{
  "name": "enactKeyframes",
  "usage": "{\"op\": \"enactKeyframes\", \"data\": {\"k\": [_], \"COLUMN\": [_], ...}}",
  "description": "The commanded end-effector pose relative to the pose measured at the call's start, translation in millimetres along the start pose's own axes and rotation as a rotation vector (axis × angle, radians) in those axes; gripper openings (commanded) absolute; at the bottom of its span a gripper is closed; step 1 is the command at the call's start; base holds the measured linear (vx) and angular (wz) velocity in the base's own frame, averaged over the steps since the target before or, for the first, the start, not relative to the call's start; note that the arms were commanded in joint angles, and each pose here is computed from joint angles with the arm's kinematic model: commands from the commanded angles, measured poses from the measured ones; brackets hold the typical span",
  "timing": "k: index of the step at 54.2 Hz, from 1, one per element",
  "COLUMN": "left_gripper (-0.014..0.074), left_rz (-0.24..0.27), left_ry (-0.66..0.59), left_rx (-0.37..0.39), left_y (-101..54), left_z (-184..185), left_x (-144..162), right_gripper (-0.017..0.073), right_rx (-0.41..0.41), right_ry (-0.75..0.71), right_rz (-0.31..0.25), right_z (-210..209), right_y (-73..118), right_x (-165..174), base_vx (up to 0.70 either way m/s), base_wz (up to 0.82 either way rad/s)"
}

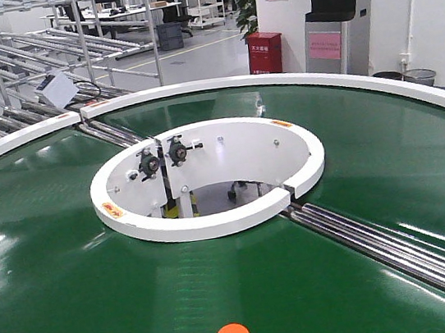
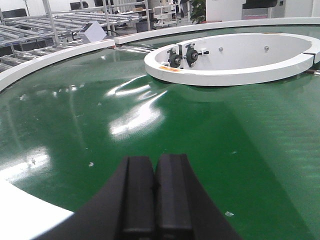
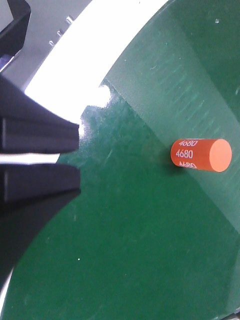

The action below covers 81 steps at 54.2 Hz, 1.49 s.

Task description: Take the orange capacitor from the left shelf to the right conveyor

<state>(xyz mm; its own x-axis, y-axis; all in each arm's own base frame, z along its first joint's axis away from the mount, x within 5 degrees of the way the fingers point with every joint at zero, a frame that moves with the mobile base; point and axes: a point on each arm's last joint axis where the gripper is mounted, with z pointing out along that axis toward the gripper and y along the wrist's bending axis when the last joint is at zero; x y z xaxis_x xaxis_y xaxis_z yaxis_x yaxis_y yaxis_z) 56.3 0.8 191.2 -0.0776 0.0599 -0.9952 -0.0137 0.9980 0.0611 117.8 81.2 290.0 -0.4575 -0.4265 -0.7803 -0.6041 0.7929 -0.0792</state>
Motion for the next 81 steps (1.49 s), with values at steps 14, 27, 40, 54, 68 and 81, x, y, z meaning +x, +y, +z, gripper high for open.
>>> {"op": "enactKeyframes", "data": {"k": [14, 27, 40, 54, 68, 81], "left_gripper": [-0.0006, -0.0006, -0.0006, -0.0006, -0.0006, -0.0006], "left_rz": [-0.005, -0.005, -0.005, -0.005, -0.005, -0.005], "left_ry": [-0.062, -0.062, -0.062, -0.062, -0.062, -0.062], "left_rx": [-0.001, -0.001, -0.001, -0.001, -0.001, -0.001], "left_y": [-0.2, -0.2, -0.2, -0.2, -0.2, -0.2], "left_z": [0.8, 0.8, 0.8, 0.8, 0.8, 0.8], "left_x": [2.7, 2.7, 2.7, 2.7, 2.7, 2.7], "right_gripper": [-0.0012, -0.0011, -0.0011, -0.0011, -0.0011, -0.0011], "right_rx": [0.012, 0.014, 0.076, 0.329, 0.497, 0.514], "right_ry": [-0.072, -0.076, -0.212, -0.478, -0.618, -0.647], "right_rz": [-0.015, -0.017, 0.019, 0.111, 0.135, 0.132], "right_z": [-6.1, -8.2, -21.8, -29.5, -35.9, -25.8], "right_y": [-1.7, -1.9, -9.6, -26.2, -20.7, -15.4], "right_x": [-11.2, -10.9, -5.9, 46.5, 93.7, 118.0], "base_vx": [0.0, 0.0, 0.0, 0.0, 0.0, 0.0], "base_wz": [0.0, 0.0, 0.0, 0.0, 0.0, 0.0]}}
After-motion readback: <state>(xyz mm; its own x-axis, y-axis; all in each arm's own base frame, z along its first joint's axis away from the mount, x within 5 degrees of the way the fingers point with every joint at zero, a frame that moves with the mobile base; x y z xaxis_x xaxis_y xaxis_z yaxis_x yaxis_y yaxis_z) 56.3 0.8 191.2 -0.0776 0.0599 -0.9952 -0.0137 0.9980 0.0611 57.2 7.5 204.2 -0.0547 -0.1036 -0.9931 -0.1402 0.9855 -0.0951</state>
